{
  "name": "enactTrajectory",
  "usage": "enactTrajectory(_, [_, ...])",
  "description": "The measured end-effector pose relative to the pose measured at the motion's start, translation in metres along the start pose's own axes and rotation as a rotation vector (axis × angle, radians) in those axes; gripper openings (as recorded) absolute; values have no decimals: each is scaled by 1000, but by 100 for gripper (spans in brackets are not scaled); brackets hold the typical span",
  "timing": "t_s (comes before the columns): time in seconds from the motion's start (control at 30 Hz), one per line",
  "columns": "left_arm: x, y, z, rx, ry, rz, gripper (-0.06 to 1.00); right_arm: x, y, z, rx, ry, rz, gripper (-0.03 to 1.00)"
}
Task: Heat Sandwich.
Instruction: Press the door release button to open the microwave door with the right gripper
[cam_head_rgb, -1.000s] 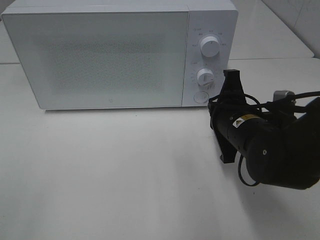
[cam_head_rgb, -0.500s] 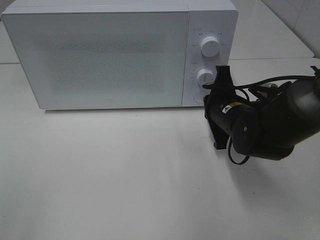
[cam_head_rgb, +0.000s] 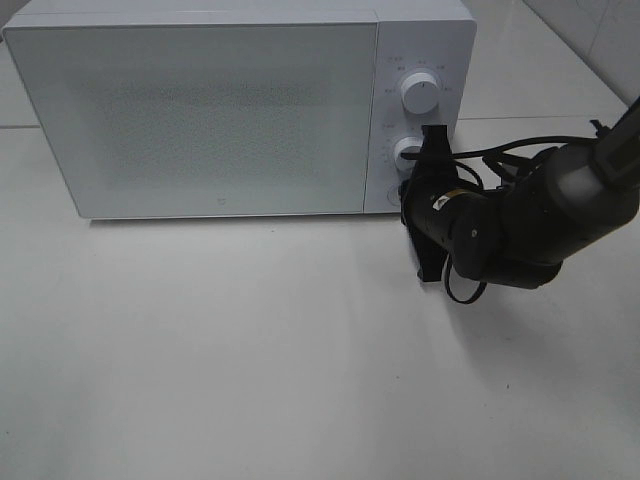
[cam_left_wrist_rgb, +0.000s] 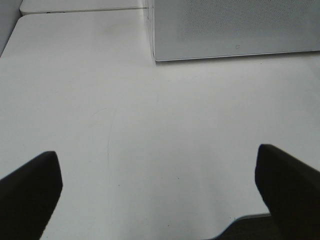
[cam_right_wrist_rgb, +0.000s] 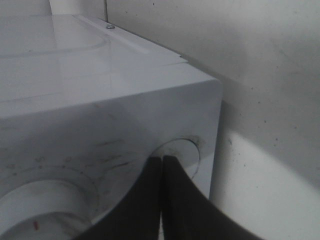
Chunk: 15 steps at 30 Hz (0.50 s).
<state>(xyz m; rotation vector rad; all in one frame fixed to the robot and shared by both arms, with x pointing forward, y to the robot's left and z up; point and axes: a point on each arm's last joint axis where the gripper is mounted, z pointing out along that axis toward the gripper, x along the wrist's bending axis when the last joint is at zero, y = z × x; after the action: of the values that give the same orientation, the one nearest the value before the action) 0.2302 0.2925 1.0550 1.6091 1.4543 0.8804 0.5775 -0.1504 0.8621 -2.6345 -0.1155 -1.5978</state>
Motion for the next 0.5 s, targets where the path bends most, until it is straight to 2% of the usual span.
enactTrajectory(0.5, [0,0,0,0,0,0,97,-2,0,7,-2,-15,15,0])
